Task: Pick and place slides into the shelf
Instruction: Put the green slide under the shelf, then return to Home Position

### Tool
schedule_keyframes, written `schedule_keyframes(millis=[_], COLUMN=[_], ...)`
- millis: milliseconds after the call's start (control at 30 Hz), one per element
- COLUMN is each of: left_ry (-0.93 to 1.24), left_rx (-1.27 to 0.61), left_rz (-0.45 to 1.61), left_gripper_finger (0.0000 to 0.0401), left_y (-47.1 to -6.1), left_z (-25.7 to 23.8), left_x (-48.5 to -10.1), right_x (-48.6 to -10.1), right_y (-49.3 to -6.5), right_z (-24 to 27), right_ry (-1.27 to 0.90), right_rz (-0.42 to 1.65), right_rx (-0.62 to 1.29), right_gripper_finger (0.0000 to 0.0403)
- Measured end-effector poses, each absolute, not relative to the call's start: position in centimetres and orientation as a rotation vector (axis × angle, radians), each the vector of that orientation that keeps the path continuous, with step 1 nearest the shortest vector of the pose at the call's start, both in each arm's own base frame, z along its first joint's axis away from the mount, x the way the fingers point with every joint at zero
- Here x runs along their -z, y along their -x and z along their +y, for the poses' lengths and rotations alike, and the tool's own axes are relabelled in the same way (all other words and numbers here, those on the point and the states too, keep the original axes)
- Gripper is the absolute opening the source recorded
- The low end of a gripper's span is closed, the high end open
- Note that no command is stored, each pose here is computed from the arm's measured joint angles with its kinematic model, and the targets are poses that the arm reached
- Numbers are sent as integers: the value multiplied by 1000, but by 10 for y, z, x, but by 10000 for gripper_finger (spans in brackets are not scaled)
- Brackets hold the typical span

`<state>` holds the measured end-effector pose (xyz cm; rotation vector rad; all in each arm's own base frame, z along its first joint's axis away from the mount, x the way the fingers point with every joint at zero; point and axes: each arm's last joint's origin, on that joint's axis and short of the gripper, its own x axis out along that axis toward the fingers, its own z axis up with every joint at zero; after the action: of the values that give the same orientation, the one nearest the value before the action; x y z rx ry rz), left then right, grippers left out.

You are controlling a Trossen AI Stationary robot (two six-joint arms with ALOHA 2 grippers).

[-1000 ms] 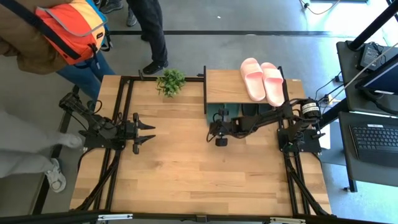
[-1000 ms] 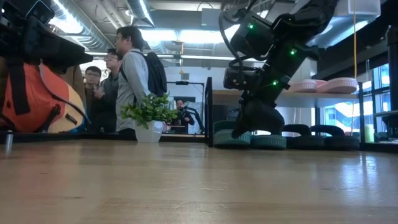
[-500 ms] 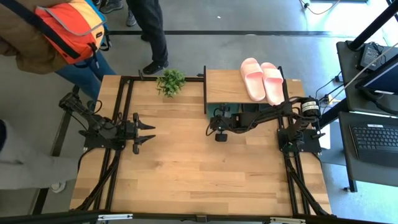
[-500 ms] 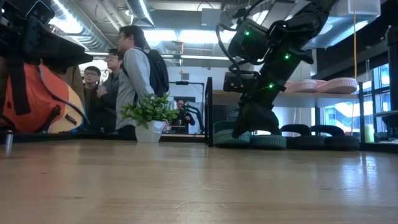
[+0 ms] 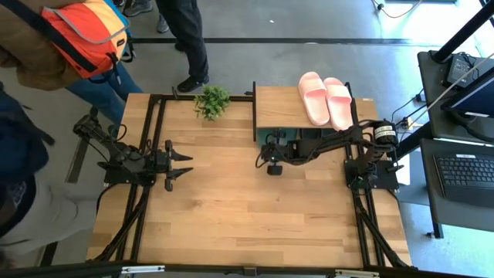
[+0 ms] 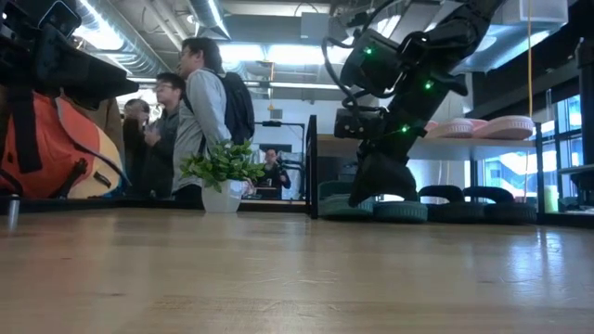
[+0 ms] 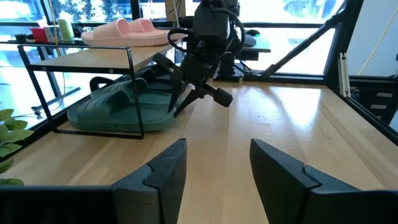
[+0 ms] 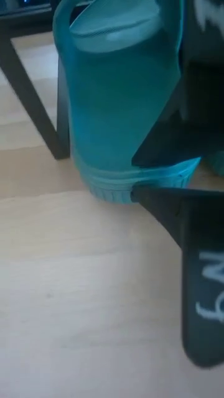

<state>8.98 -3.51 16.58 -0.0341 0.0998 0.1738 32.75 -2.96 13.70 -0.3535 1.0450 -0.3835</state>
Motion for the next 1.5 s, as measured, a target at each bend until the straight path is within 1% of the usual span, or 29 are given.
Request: schedule_keyframes(millis=[300,500,733,1033,1500], left_ry=[34,34,34,34,35], left_rx=[-174,-174,-174,-174,-174], left_rz=[100,100,100,100,99], left_gripper_finger=[168,168,168,168,168], left_y=[-90,-90,-90,-90,-90], left_z=[-35,-35,-35,-35,-35], left_x=[-166,-166,-166,-166,-166], right_x=[-137,-137,-151,-198,-261], right_y=[-327,-327,-322,-298,-245], right_z=[-30,-22,-5,21,54], right_ry=[352,344,357,229,103], right_rz=[1051,1040,1024,923,764], right_rx=[385,371,330,334,252], right_gripper_finger=[140,169,174,174,174])
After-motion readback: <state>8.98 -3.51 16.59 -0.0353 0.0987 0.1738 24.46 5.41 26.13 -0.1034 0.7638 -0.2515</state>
